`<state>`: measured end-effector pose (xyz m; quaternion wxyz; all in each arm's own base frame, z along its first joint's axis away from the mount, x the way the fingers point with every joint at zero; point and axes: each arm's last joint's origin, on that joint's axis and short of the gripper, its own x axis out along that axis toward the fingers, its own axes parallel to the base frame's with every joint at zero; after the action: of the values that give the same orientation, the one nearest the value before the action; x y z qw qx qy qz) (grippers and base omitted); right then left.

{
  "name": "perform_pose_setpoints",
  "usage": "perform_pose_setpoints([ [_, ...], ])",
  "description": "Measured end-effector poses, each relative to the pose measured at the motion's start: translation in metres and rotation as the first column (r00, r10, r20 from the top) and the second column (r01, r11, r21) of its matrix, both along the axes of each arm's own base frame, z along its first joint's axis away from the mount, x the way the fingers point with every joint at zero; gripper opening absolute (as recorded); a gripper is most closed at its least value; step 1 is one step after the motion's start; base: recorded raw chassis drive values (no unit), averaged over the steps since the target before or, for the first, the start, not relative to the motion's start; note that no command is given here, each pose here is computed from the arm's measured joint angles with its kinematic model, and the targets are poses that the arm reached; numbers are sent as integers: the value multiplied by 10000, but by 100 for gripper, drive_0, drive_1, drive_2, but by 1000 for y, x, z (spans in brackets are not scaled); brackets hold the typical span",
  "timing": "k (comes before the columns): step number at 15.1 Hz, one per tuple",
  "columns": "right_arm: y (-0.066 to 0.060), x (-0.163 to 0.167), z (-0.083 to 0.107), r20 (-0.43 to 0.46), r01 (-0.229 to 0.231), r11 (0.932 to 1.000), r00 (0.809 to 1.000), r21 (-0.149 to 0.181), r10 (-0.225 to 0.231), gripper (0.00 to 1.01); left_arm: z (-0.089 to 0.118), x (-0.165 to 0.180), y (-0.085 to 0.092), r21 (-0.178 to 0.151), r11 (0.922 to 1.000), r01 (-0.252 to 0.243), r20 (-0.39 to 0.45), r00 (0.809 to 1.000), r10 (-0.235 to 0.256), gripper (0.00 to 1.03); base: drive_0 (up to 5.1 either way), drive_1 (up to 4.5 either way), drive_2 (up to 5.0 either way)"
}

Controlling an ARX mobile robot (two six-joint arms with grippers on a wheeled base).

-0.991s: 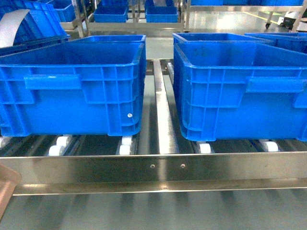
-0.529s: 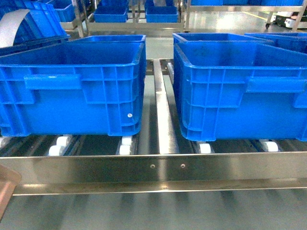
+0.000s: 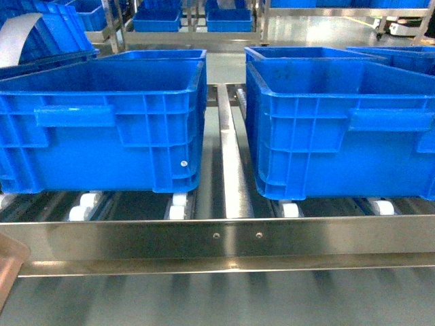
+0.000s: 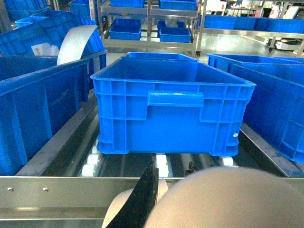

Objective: Place part in tray to right shelf

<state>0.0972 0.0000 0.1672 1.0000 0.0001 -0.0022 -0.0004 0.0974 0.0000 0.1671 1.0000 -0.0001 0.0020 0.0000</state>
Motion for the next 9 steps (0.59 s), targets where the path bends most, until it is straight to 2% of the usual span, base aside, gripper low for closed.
perform_pose_setpoints([
  [9,0,0,0,0,0,10000,10000,0,0,98,0,0,0,-4,10000,0,0,10000,0,13,0,0,0],
])
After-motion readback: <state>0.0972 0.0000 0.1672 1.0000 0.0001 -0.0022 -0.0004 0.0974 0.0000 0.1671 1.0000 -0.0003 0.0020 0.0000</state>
